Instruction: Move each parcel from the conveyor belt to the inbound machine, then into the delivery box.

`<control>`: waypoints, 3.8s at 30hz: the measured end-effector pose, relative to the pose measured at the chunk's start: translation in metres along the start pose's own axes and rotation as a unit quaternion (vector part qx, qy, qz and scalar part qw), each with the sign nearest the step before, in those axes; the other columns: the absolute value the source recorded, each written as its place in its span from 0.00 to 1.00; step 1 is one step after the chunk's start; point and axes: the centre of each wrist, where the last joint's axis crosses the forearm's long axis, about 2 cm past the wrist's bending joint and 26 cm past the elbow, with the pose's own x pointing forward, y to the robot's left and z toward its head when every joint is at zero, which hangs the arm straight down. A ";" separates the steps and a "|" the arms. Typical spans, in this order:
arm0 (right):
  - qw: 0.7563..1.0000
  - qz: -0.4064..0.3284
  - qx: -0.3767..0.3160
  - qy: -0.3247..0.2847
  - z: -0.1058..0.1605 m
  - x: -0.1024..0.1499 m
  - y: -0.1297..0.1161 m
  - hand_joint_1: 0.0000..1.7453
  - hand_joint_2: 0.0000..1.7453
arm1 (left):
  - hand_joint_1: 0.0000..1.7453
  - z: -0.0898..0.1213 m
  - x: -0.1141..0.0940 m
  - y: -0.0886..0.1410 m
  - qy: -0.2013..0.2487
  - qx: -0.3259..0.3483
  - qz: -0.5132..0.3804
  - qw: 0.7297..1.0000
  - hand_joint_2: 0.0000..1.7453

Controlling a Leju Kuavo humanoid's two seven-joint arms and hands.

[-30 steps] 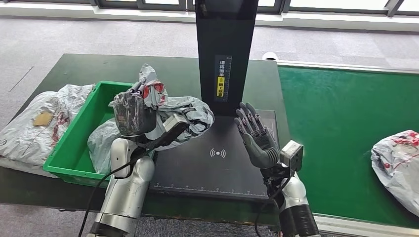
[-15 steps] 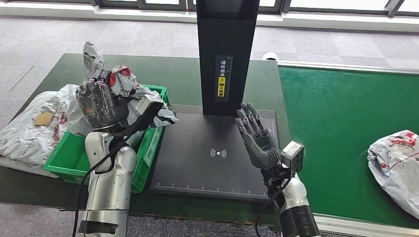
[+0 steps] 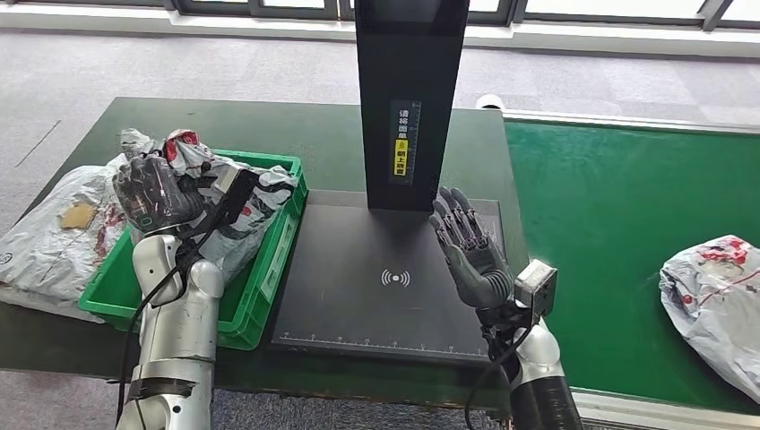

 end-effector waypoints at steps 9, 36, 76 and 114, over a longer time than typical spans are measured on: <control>1.000 0.018 -0.004 -0.003 0.004 0.005 0.000 0.00 1.00 | 0.00 0.012 0.003 -0.042 0.112 -0.119 -0.030 0.986 1.00; 0.645 0.614 -0.389 0.236 0.094 0.038 -0.129 0.00 0.00 | 0.00 0.035 -0.001 0.008 0.048 0.136 0.464 0.874 0.00; 0.342 0.529 -0.360 0.688 0.182 0.042 -0.187 1.00 1.00 | 0.00 0.045 0.014 0.066 -0.053 0.165 0.552 0.816 1.00; 0.819 0.444 -0.214 0.293 0.088 -0.002 -0.125 1.00 1.00 | 0.00 0.046 0.022 0.056 -0.064 0.133 0.555 0.819 1.00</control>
